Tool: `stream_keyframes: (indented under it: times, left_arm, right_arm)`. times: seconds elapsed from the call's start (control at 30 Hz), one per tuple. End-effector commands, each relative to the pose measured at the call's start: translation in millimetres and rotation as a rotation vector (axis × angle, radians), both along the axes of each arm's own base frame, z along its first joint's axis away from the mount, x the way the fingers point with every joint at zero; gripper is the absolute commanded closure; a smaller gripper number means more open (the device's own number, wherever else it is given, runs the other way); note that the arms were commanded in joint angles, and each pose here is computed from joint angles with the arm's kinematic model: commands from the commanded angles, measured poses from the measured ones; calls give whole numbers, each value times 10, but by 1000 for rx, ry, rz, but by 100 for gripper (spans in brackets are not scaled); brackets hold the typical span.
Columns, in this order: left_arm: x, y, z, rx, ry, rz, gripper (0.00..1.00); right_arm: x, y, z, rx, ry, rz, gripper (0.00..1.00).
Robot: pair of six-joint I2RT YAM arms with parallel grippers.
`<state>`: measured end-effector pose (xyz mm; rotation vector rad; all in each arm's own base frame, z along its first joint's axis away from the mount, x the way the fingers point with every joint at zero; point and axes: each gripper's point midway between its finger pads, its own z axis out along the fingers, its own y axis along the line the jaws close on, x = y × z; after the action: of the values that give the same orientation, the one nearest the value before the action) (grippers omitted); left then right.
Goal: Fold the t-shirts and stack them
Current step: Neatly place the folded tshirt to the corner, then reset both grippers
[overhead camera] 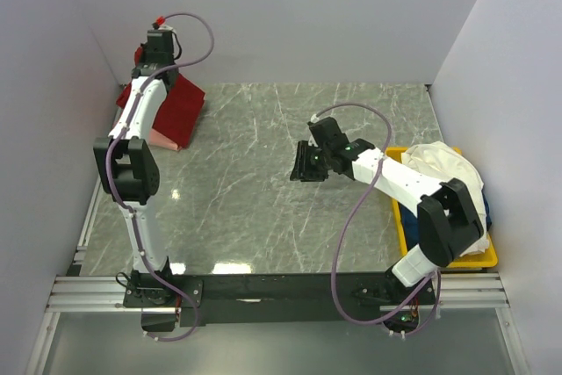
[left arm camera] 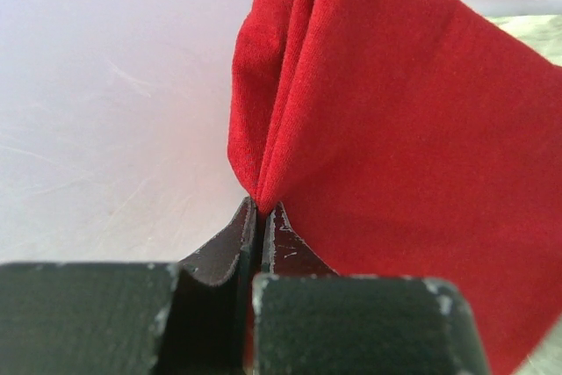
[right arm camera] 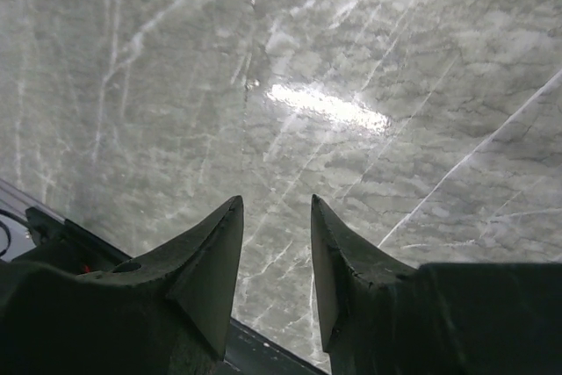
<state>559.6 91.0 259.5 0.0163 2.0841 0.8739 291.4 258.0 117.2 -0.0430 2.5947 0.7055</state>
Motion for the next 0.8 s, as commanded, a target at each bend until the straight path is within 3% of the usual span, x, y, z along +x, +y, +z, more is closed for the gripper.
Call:
stream_keyframes:
  times: [0.0,0.1,0.23,0.33,0.57,0.67,0.77]
  left_arm:
    - [77,162,232,-52,-142,-1,99]
    - [168,377,91,-58,-172,46,88]
    - [199,581,19,-28,-272,172,49]
    - [180,610,116,-71,-361,245,26]
    - [125,455,192,-216,-419,231,11]
    - [61,355,170,-332,-465,238,2]
    - [-71,268,171,-465,-532,285,1]
  right_arm:
    - [58,94,48,-4,-27,26,56]
    - [72,102,-30,-14,-17,29,56]
    - [88,112,-78,-23,-10,36,54]
    - [75,101,-70,-19,-18,35,50]
    - [57,75,-63,-15,-29,26,49]
    - [49,62,-33,-11,-43,21,49]
    - [47,26,-4,-13,-58,9,49]
